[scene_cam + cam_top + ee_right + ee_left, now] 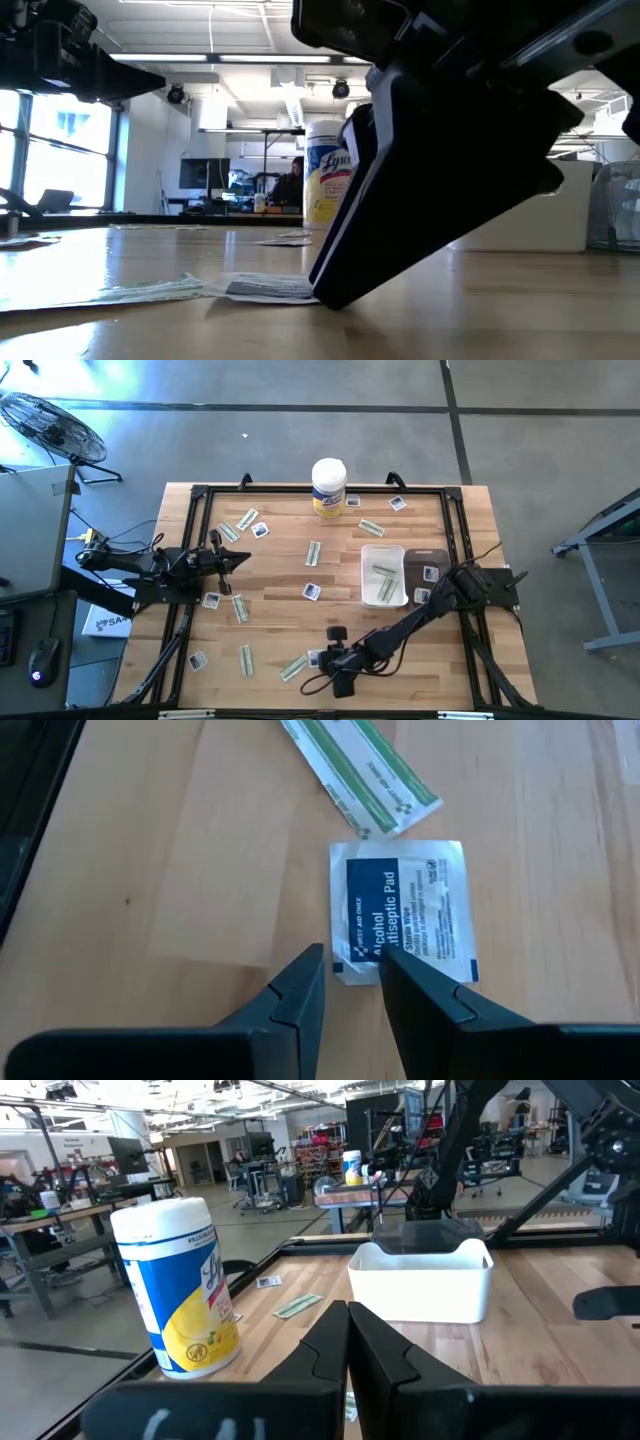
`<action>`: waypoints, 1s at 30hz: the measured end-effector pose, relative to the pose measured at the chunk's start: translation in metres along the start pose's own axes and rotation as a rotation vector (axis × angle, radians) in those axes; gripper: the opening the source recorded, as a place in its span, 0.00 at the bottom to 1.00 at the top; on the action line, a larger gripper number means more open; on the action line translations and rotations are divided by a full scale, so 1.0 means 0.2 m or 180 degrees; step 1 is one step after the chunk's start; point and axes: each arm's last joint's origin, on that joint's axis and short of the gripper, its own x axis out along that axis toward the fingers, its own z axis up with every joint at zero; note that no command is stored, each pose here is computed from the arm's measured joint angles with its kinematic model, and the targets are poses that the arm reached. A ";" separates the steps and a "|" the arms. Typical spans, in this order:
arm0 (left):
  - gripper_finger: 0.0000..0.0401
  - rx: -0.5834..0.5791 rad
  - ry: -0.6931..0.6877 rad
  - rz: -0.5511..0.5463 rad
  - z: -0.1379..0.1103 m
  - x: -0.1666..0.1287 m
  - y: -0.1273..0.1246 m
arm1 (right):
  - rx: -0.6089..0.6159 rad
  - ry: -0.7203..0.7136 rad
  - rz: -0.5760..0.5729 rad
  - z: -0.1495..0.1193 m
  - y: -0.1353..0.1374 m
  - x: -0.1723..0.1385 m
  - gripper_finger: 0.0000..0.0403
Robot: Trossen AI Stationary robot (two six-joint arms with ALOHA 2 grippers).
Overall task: Pick & Place First Aid Supplies
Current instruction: Put the blue alcohol pad into the black bin
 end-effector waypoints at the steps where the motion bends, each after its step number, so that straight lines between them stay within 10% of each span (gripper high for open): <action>1: 0.00 0.0000 0.0000 0.0000 0.00 0.00 0.00 | -0.0008 0.0017 0.0004 0.00 0.00 0.00 0.23; 30: 0.00 -0.0001 0.0000 0.0001 0.00 0.00 0.00 | -0.0022 0.0161 -0.0392 -0.07 -0.04 0.09 0.18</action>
